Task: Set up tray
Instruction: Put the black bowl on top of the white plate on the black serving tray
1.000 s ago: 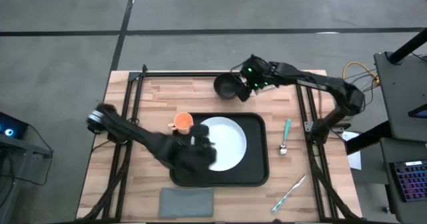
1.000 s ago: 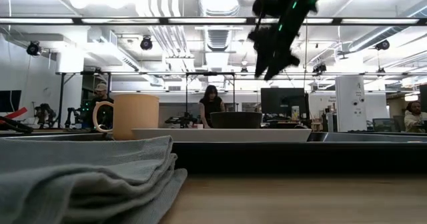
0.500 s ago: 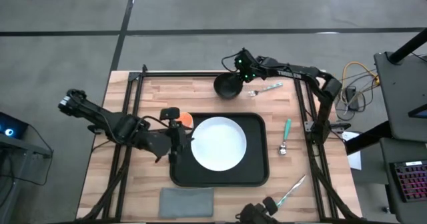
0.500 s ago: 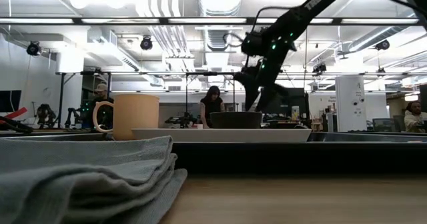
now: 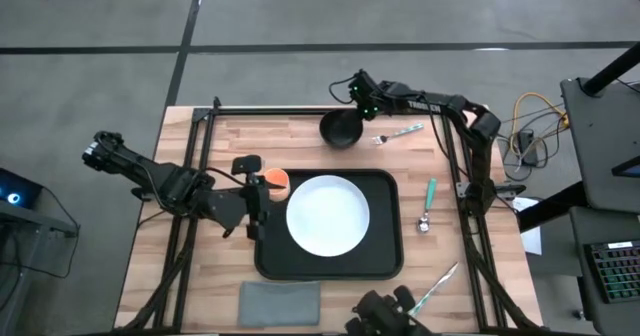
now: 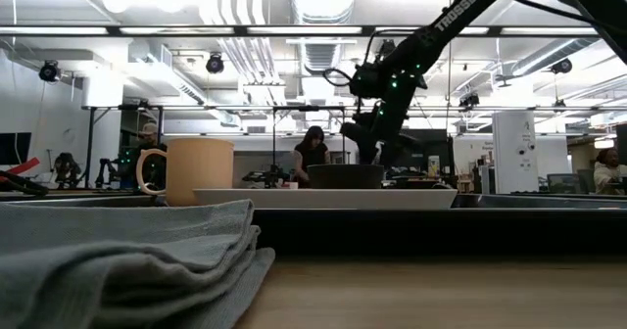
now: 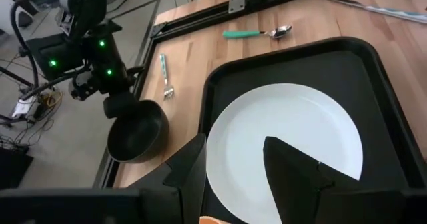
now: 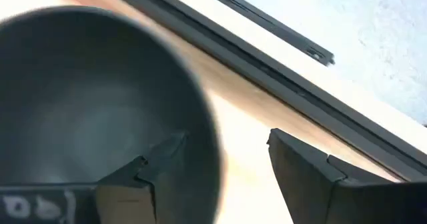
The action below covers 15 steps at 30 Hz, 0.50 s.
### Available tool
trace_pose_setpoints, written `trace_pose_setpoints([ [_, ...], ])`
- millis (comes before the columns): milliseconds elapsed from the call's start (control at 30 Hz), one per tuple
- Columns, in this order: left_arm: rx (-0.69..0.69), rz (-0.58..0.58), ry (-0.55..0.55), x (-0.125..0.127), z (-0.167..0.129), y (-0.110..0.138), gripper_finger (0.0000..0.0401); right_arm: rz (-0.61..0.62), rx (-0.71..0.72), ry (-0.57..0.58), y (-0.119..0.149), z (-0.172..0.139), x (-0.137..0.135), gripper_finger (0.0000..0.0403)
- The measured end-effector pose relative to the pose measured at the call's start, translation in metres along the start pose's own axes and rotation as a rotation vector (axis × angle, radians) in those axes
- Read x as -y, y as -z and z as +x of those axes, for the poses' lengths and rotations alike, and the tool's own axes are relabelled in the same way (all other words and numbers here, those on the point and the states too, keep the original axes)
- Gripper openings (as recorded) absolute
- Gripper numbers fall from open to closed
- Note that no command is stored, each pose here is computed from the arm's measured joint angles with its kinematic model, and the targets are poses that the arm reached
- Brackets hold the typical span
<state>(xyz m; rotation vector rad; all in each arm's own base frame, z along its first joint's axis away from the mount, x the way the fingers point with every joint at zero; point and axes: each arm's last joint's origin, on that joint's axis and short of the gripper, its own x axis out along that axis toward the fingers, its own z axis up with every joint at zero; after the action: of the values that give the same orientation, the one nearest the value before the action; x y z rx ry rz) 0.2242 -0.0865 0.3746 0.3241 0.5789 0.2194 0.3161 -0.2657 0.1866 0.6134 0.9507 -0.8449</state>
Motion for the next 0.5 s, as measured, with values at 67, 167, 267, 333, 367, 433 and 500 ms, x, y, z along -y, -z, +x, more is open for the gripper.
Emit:
trace_pose_setpoints([
  [67, 0.0, 0.0, 0.0, 0.0, 0.0, 0.0, 0.0131, 0.009, -0.022, 0.013, 0.001, 0.003, 0.005, 0.0179],
  [167, 0.001, 0.0, 0.0, 0.0, 0.0, 0.0, 0.0131, 0.01, -0.052, 0.027, 0.003, 0.004, 0.01, 0.0124],
  [267, 0.0, 0.0, 0.0, 0.0, 0.0, 0.0, 0.0131, -0.018, -0.059, 0.014, 0.004, 0.003, 0.009, 0.0047],
  [333, 0.0, 0.0, 0.001, 0.0, 0.0, 0.0, 0.0131, -0.043, -0.058, 0.008, 0.005, -0.005, 0.003, 0.002],
  [367, 0.0, 0.0, 0.001, 0.0, 0.0, 0.0, 0.0131, -0.056, -0.057, 0.004, 0.006, -0.012, 0.0, 0.0016],
  [433, 0.0, -0.002, 0.001, 0.0, 0.0, 0.0, 0.0131, -0.085, -0.041, -0.001, 0.007, -0.029, -0.006, 0.0011],
  [500, 0.0, -0.003, 0.002, 0.0, 0.0, 0.0, 0.0131, -0.106, -0.018, -0.01, 0.008, -0.051, -0.013, 0.001],
])
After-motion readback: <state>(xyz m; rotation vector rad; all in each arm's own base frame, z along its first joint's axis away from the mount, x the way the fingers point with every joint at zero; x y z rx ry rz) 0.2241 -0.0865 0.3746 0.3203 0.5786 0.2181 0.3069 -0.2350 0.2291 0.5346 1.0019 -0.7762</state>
